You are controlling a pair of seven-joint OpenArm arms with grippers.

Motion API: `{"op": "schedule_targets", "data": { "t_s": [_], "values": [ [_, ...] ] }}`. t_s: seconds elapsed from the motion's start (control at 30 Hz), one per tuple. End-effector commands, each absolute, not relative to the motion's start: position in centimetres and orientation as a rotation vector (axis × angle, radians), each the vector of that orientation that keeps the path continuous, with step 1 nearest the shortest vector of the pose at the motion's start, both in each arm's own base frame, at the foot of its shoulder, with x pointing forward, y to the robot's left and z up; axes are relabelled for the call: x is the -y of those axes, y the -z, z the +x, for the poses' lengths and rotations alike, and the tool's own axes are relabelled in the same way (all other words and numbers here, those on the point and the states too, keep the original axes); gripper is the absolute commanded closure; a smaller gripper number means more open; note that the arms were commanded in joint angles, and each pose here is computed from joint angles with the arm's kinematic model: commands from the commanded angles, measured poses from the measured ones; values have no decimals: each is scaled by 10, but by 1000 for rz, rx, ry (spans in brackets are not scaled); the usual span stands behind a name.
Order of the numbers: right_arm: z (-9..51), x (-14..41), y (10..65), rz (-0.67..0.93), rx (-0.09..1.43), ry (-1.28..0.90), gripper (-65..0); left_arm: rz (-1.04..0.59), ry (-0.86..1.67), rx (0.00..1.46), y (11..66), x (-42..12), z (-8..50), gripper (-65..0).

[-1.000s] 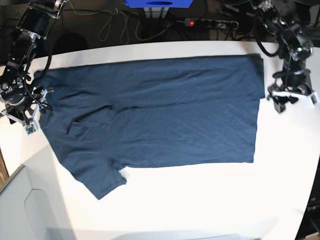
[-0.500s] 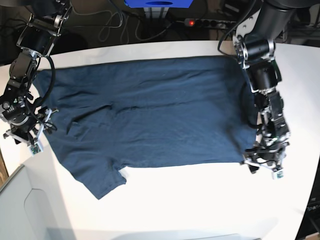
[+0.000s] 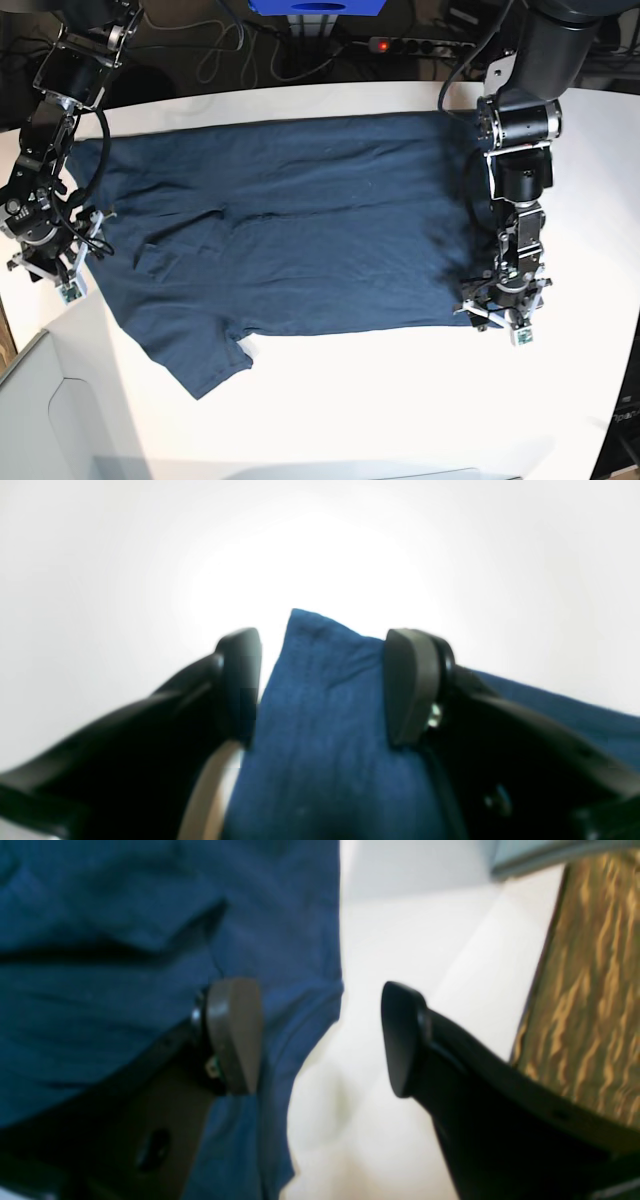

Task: Fold the T-shirt properly
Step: 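Move both grippers to the hem corners of the shirt and grasp them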

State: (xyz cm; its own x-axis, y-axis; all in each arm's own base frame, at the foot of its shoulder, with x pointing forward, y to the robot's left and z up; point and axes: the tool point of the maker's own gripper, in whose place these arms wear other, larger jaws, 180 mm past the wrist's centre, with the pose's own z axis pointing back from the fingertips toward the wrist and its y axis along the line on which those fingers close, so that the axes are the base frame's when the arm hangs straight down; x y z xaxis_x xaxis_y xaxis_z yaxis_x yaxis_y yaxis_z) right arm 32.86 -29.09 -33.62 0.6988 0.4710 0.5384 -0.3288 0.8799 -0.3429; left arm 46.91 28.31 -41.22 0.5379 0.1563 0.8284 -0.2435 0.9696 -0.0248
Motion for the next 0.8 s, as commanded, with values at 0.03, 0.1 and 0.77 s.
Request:
{"op": "schedule_targets", "data": {
  "t_s": [0.03, 0.1, 0.77],
  "values": [
    [351, 292, 311, -244, 735, -468, -357, 95, -242, 992, 403, -286, 476, -311],
    [365, 293, 311, -215, 744, -445, -357, 98, -240, 988, 406, -287, 472, -218],
    [513, 226, 359, 95, 1040, -220, -361, 129, -237, 941, 425, -302, 448, 0]
  ]
}}
